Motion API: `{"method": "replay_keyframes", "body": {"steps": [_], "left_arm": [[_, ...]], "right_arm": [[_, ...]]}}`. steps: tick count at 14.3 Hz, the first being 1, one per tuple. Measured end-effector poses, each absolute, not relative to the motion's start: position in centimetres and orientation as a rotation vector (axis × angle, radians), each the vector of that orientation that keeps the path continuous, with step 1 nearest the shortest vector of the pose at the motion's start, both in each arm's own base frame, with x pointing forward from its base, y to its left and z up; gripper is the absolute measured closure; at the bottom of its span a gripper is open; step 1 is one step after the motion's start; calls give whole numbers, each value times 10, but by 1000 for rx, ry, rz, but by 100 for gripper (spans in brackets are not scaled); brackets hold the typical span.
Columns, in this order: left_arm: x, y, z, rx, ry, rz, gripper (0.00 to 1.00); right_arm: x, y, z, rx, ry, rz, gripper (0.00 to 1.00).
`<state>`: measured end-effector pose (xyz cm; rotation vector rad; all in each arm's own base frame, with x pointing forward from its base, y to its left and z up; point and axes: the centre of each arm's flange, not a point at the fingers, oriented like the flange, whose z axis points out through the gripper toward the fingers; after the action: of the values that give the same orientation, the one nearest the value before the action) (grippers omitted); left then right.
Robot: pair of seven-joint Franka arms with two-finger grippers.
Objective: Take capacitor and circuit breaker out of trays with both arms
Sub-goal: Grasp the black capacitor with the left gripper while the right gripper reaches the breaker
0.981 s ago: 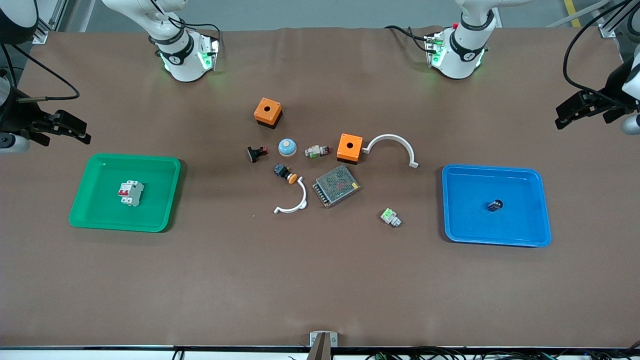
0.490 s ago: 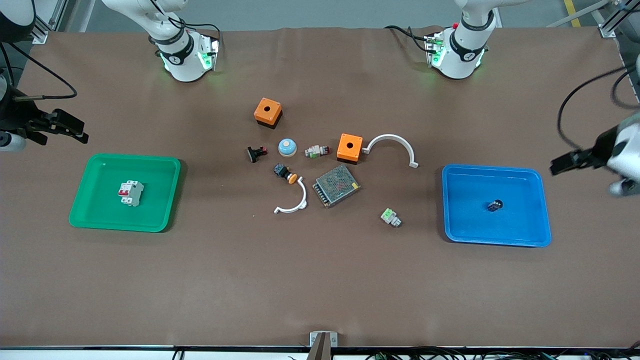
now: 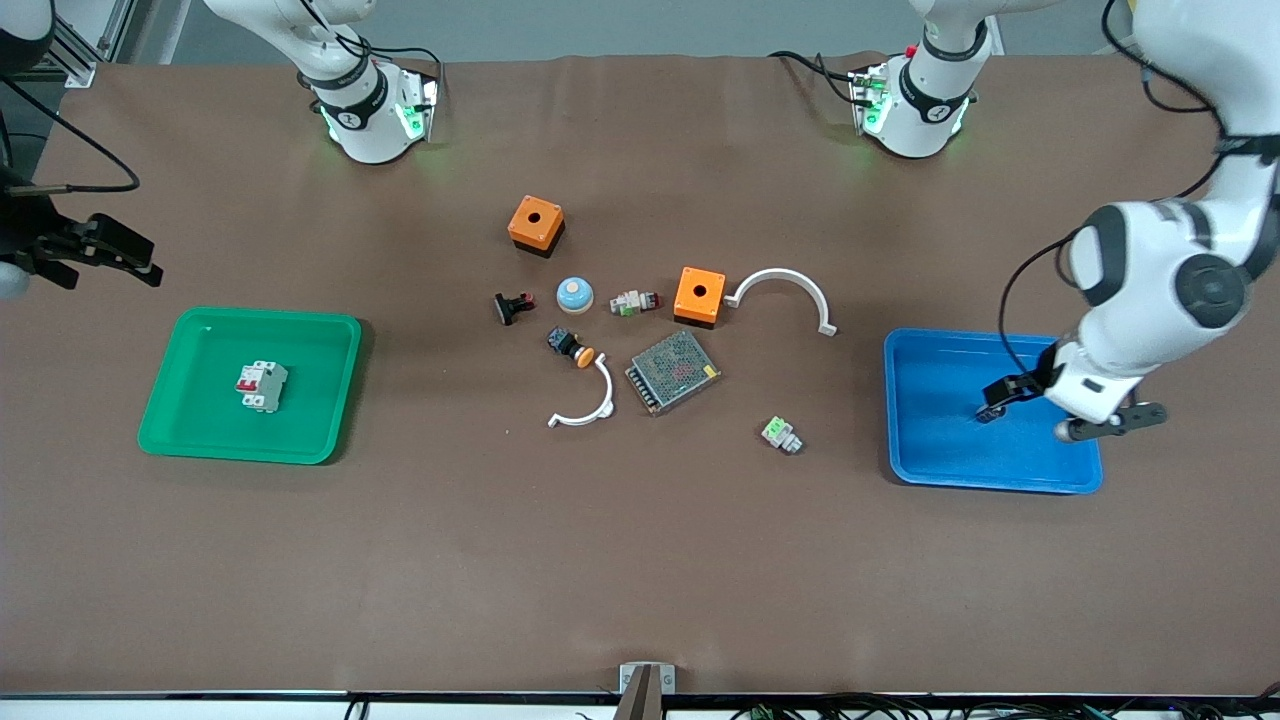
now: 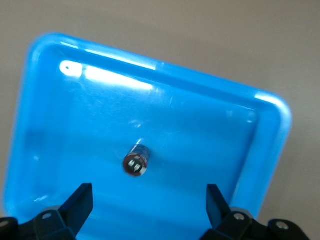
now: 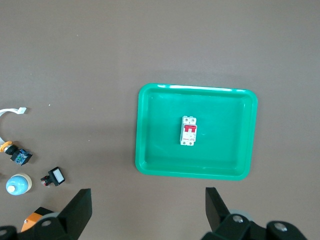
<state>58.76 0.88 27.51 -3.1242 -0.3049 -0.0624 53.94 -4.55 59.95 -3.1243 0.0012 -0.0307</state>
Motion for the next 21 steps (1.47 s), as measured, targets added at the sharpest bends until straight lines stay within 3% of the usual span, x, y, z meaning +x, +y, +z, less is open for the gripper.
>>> {"method": "replay_keyframes", "body": {"steps": [6, 12, 15, 19, 21], "left_arm": [[581, 27, 215, -3102, -273, -27, 7], [580, 29, 202, -3103, -276, -4, 27], [581, 30, 198, -3103, -277, 1, 32], [586, 30, 200, -3104, -277, -14, 66], [590, 29, 204, -3105, -276, -33, 66]], "right_arm": [[579, -86, 529, -3113, 112, 99, 0], [615, -118, 459, -3110, 183, 157, 0], [608, -133, 399, -3117, 226, 96, 0], [586, -136, 319, -3130, 249, -2, 0], [576, -133, 285, -3138, 246, -55, 0]]}}
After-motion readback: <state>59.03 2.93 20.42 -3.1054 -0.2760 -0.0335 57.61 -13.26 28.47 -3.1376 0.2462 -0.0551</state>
